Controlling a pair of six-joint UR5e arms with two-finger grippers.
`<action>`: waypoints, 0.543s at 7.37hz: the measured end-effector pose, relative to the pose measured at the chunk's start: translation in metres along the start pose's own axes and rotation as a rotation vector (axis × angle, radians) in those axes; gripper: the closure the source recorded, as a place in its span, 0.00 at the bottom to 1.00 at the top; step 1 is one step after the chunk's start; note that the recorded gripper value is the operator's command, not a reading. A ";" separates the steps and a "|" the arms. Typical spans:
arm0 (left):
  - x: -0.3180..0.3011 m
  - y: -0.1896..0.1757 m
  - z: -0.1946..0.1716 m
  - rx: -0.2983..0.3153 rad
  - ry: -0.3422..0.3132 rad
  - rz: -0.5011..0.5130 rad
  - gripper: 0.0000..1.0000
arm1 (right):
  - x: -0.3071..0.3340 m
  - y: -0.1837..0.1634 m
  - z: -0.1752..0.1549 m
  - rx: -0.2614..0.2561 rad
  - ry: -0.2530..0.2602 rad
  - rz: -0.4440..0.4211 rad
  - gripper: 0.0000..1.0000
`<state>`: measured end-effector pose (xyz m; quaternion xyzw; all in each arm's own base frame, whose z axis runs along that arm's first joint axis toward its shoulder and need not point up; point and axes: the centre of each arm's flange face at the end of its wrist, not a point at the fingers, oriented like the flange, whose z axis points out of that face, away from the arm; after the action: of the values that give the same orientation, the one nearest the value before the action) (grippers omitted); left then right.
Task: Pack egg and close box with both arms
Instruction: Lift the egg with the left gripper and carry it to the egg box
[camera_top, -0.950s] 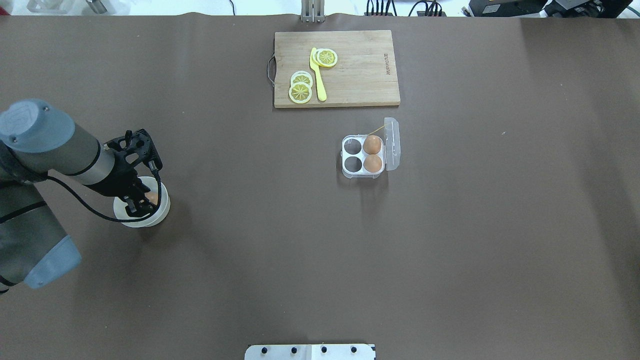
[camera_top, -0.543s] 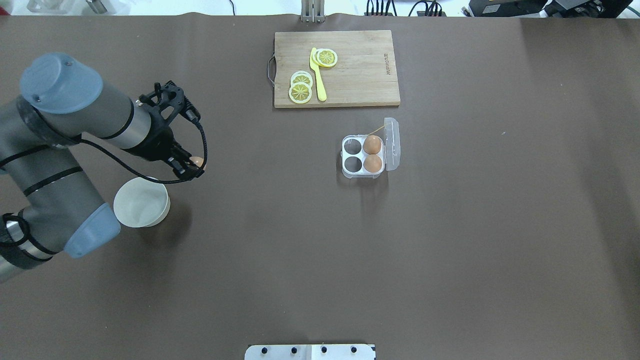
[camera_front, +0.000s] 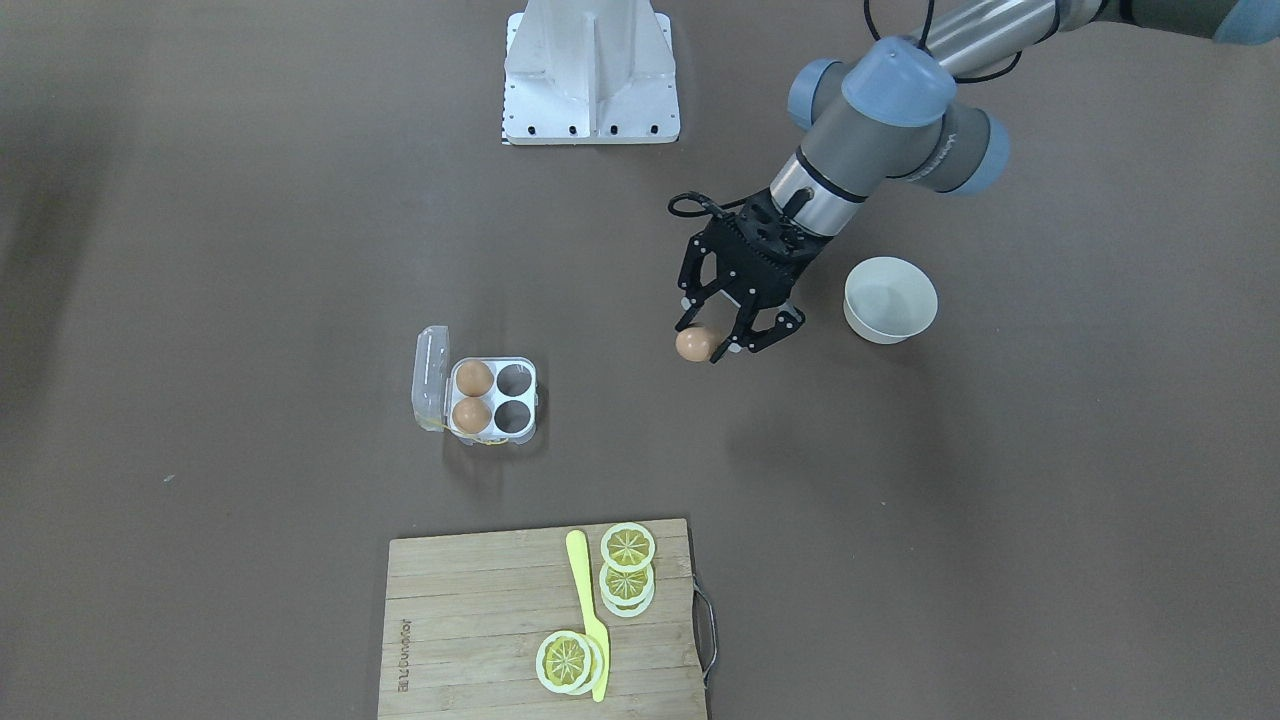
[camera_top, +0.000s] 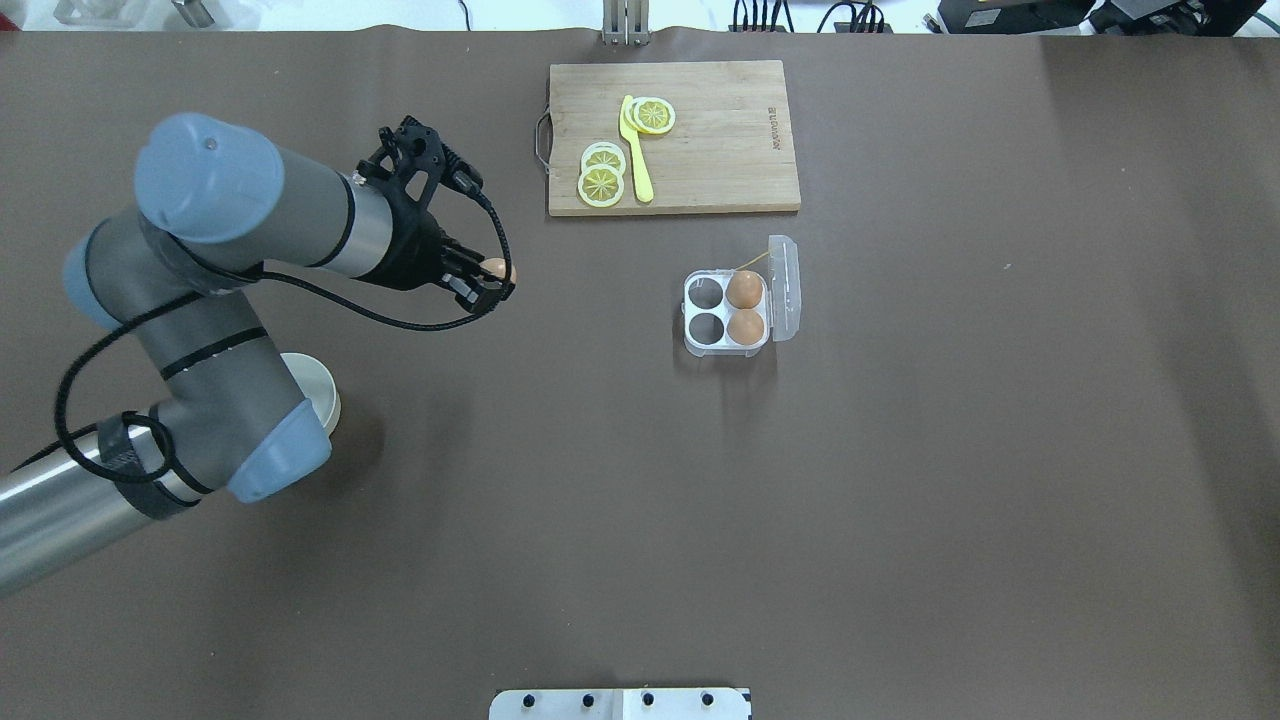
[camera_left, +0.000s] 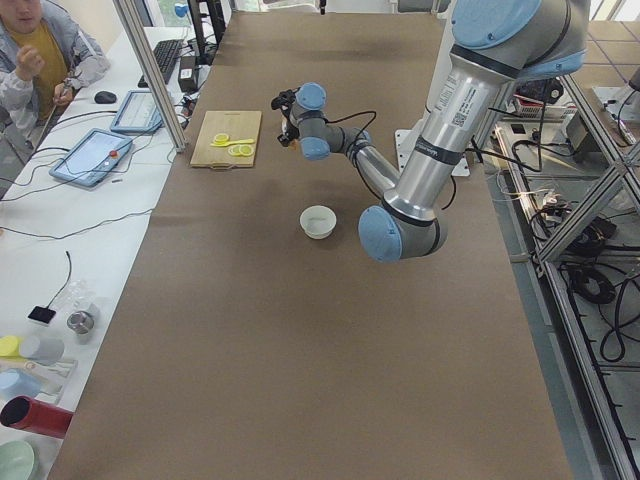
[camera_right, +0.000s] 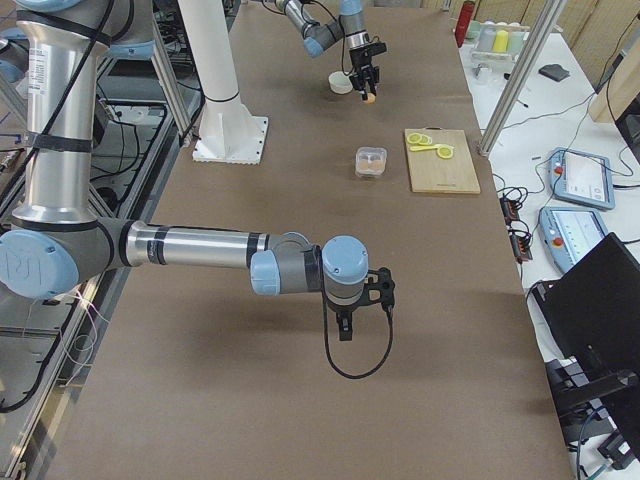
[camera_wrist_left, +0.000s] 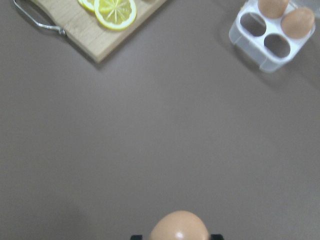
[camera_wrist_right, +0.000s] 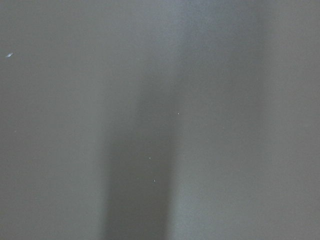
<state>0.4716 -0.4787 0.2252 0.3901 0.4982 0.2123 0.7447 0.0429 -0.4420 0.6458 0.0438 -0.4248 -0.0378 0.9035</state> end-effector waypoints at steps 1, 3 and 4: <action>0.031 0.000 0.017 0.078 -0.001 -0.007 1.00 | 0.002 0.001 0.002 -0.005 -0.005 0.006 0.00; 0.073 0.011 0.040 0.163 -0.005 -0.002 1.00 | 0.011 0.004 0.011 -0.023 -0.031 0.029 0.00; 0.087 0.009 0.054 0.190 -0.011 0.000 1.00 | 0.014 0.006 0.014 -0.029 -0.044 0.038 0.00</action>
<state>0.5569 -0.4321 0.1927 0.4599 0.5121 0.1619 0.7071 0.0407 -0.4386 0.6661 0.0217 -0.4448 -0.0276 0.8950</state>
